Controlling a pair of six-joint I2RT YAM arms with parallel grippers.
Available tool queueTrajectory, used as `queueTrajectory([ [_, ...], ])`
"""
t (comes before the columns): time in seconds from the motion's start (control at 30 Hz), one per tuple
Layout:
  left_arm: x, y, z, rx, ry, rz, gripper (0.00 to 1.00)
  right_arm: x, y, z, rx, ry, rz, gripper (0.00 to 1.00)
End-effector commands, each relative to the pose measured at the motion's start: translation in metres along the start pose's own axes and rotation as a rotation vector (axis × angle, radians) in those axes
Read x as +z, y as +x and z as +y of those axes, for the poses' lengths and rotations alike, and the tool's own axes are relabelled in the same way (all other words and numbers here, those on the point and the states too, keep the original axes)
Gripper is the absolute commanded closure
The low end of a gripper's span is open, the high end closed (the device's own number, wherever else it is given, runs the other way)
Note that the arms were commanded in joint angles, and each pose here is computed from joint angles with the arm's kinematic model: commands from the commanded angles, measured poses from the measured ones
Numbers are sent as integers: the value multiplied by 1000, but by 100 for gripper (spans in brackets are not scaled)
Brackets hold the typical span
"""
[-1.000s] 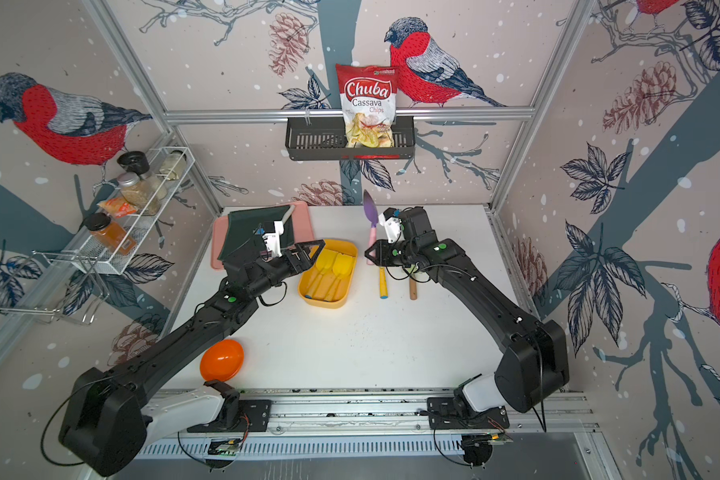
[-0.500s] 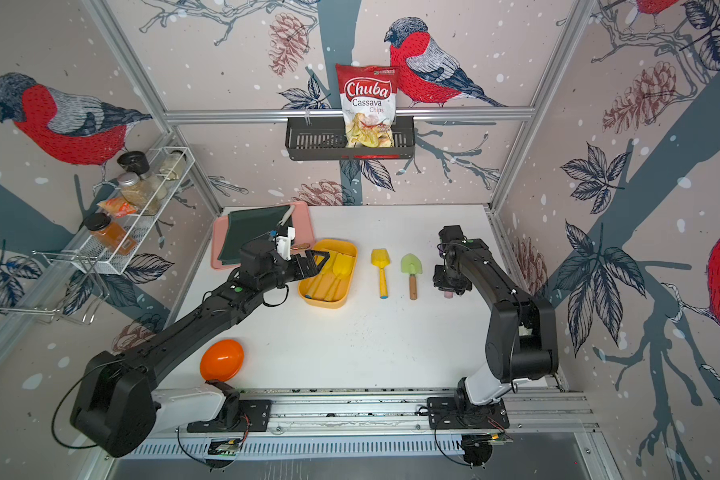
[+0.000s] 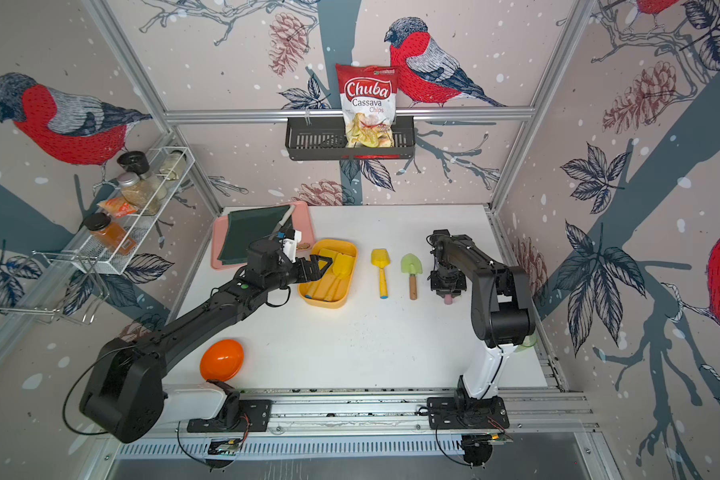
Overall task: Take the shovel out of the storage box
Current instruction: Place the shovel at the center of the board.
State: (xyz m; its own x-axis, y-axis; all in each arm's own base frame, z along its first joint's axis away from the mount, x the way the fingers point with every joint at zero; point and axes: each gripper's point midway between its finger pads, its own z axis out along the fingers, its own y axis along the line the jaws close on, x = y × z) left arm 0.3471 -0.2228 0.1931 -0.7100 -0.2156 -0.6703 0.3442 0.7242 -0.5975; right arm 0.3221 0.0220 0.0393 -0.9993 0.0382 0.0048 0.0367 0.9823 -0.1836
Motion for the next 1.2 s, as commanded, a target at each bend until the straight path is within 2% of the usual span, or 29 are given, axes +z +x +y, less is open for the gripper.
queueTrajectory([
  [0.0, 2, 0, 0, 35, 3, 12, 2, 4, 0, -3, -11, 28, 23, 93],
  [0.33, 6, 5, 5, 38, -3, 31, 2, 19, 0, 0, -23, 40, 82, 88],
  [0.57, 11, 7, 7, 32, 3, 47, 2, 18, 1, 2, -22, 41, 74, 60],
  [0.77, 16, 8, 7, 22, 6, 60, 2, 17, 1, 1, -18, 44, 68, 54],
  [0.97, 25, 16, 34, 10, -142, 130, 2, -6, 0, 2, -6, 56, 13, 37],
  [1.17, 46, 38, 63, 96, -377, 301, 12, -49, -2, 11, 5, 19, -119, 35],
])
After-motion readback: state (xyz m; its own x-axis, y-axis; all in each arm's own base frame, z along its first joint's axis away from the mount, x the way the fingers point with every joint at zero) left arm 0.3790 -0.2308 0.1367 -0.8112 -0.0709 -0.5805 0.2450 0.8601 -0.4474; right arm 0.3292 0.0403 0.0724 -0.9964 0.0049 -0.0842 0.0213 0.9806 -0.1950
